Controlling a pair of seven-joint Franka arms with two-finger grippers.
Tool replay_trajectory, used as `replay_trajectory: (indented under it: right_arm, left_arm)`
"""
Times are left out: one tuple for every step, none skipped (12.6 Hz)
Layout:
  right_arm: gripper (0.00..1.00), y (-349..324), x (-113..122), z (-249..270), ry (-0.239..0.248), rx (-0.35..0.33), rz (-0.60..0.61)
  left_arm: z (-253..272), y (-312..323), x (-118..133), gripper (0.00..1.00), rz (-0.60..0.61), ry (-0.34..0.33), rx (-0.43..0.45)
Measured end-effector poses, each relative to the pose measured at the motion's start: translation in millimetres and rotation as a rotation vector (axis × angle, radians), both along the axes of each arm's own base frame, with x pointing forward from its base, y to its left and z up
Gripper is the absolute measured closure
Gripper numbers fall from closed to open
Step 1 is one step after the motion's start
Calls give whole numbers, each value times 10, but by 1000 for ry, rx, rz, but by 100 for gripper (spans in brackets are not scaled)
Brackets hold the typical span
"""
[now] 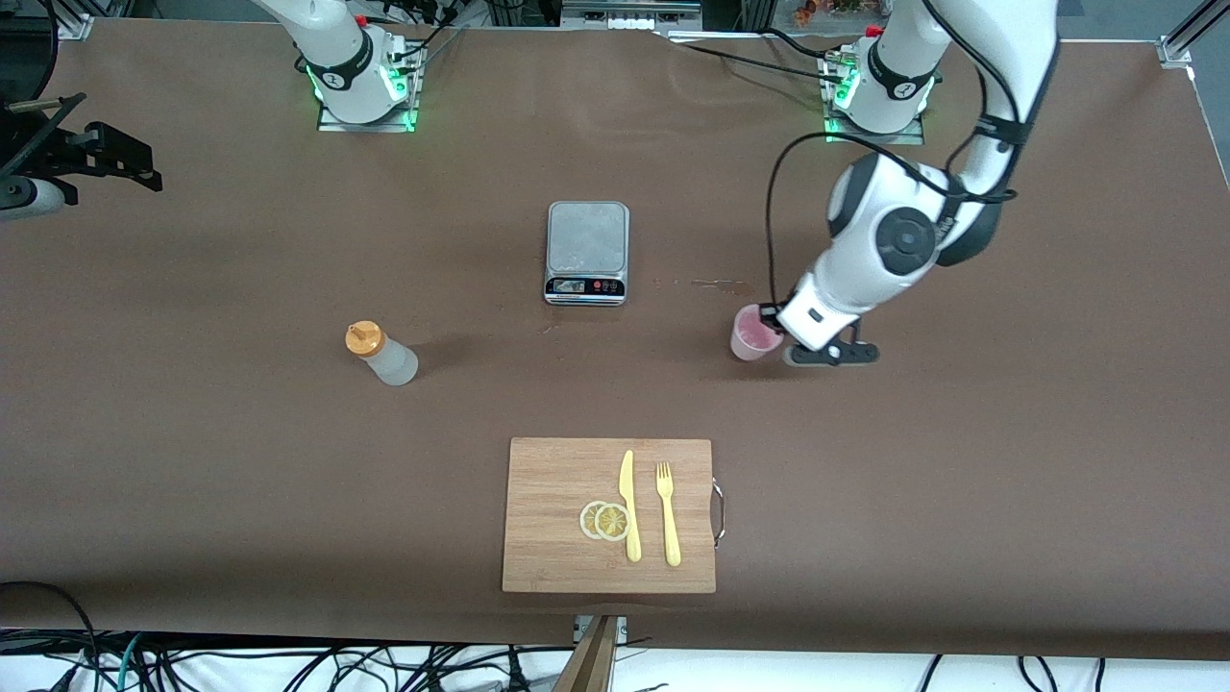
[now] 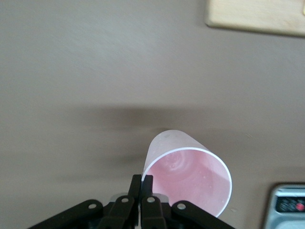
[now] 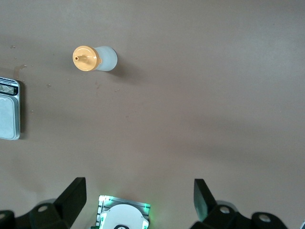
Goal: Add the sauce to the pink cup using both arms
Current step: 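Lift the pink cup with the left gripper and carry it over the scale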
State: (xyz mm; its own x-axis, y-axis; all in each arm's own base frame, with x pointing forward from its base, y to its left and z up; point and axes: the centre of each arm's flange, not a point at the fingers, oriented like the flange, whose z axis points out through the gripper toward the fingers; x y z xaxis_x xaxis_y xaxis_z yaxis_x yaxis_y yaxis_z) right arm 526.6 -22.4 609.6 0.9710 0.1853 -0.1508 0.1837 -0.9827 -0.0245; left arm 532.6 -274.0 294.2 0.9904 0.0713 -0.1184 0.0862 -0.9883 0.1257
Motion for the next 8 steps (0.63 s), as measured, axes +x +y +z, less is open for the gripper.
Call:
replay_trajectory:
  right_arm:
    - [0,-17,-1,0,0,0,-3]
    - [0,-33,-1,0,0,0,-6]
    - [0,-41,-2,0,0,0,-8]
    - [0,-44,-2,-1,0,0,-8]
    - [0,-49,-1,-3,1,0,-9]
    - [0,-67,0,-7,1,0,-13]
    - [0,-97,1,-11,2,0,-18]
    - [0,-121,1,-14,3,0,-23]
  left_arm:
    - [26,-267,-127,97,9,5,1]
    - [63,-558,-275,97,21,7,2]
    - [106,-811,-413,97,32,8,2]
    - [150,-1036,-545,97,42,8,1]
    - [183,-1228,-674,97,50,11,-1]
    - [203,-1394,-803,97,56,16,-3]
    - [219,-1555,-941,97,60,25,-8]
    - [236,-1688,-1058,97,63,33,-14]
